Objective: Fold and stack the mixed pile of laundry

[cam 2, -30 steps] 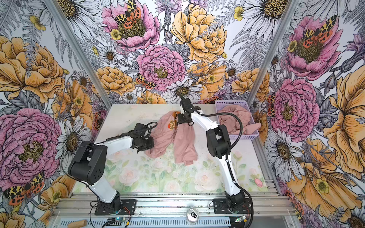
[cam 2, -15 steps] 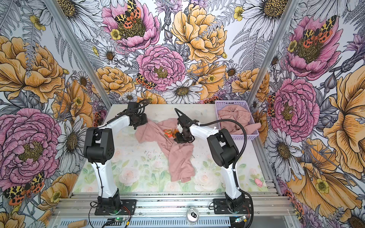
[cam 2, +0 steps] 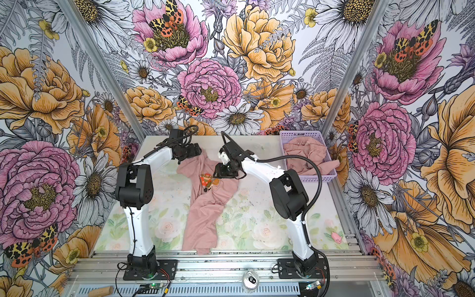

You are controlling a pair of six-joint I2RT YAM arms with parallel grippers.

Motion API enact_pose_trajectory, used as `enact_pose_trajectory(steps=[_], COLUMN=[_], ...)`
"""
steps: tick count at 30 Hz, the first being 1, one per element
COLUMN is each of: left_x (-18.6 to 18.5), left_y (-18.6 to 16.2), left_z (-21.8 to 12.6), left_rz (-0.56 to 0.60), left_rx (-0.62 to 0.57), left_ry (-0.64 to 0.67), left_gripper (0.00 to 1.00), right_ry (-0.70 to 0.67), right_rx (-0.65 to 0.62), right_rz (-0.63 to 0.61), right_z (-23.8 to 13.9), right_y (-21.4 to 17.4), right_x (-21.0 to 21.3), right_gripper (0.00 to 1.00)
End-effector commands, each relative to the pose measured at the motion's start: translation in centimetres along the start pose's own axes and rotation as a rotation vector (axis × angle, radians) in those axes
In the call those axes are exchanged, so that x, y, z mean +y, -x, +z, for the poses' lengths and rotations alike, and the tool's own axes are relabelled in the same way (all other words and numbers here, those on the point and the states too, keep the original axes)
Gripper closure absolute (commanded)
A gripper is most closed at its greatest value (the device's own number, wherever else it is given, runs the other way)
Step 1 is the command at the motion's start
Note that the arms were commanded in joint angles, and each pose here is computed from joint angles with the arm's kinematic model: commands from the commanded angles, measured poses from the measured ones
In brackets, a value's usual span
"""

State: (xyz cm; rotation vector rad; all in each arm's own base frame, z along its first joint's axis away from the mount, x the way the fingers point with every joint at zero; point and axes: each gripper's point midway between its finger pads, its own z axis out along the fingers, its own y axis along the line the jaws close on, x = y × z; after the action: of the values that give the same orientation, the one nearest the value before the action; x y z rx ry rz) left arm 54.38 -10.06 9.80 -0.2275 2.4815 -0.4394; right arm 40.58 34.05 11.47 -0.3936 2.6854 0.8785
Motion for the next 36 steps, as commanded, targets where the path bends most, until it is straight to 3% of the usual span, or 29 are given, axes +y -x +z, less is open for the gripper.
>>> enact_pose_trajectory(steps=[1, 5, 10, 13, 18, 23, 26, 31, 34, 36], left_x=[-1.5, -2.6, -4.6, -5.5, -5.8, -5.2, -5.4, -4.4, -3.4, -2.8], left_y=[0.7, -3.0, -11.8, -17.8, -23.8, -29.1, -31.0, -30.6, -28.3, -26.0], left_z=[-4.8, -8.0, -9.8, -10.8, -12.9, -13.5, -13.2, -12.1, -11.4, -10.8], left_rz=[-0.004, -0.012, -0.011, -0.004, -0.001, -0.013, 0.016, 0.053, 0.062, 0.092], left_rx=[-0.058, -0.037, 0.096, 0.188, 0.258, 0.362, 0.408, 0.395, 0.342, 0.304], left_ry=[-0.057, -0.065, -0.089, -0.097, -0.09, -0.071, -0.06, -0.002, 0.037, 0.066], left_gripper=[0.01, 0.01, 0.01, 0.01, 0.02, 0.08, 0.21, 0.66, 0.92, 1.0], right_ry=[-0.077, -0.165, -0.212, -0.233, -0.232, -0.295, -0.331, -0.384, -0.43, -0.458], right_rx=[-0.013, -0.018, -0.033, -0.015, 0.024, 0.041, 0.042, 0.042, 0.041, 0.047], right_rz=[-0.082, -0.132, -0.168, -0.177, -0.184, -0.187, -0.177, -0.143, -0.117, -0.095], right_z=[-0.5, 1.8, 3.7, 4.8, 6.1, 7.0, 7.2, 6.2, 4.5, 3.1], right_y=[1.5, 3.5, 6.0, 6.2, 5.1, 4.6, 4.6, 4.4, 4.0, 3.4], right_x=[-1.4, -3.8, -4.8, -5.9, -6.6, -8.4, -9.6, -11.5, -13.0, -14.2], right_gripper=[0.44, 0.39, 0.35, 0.34, 0.34, 0.48, 0.65, 1.0, 1.0, 1.0])
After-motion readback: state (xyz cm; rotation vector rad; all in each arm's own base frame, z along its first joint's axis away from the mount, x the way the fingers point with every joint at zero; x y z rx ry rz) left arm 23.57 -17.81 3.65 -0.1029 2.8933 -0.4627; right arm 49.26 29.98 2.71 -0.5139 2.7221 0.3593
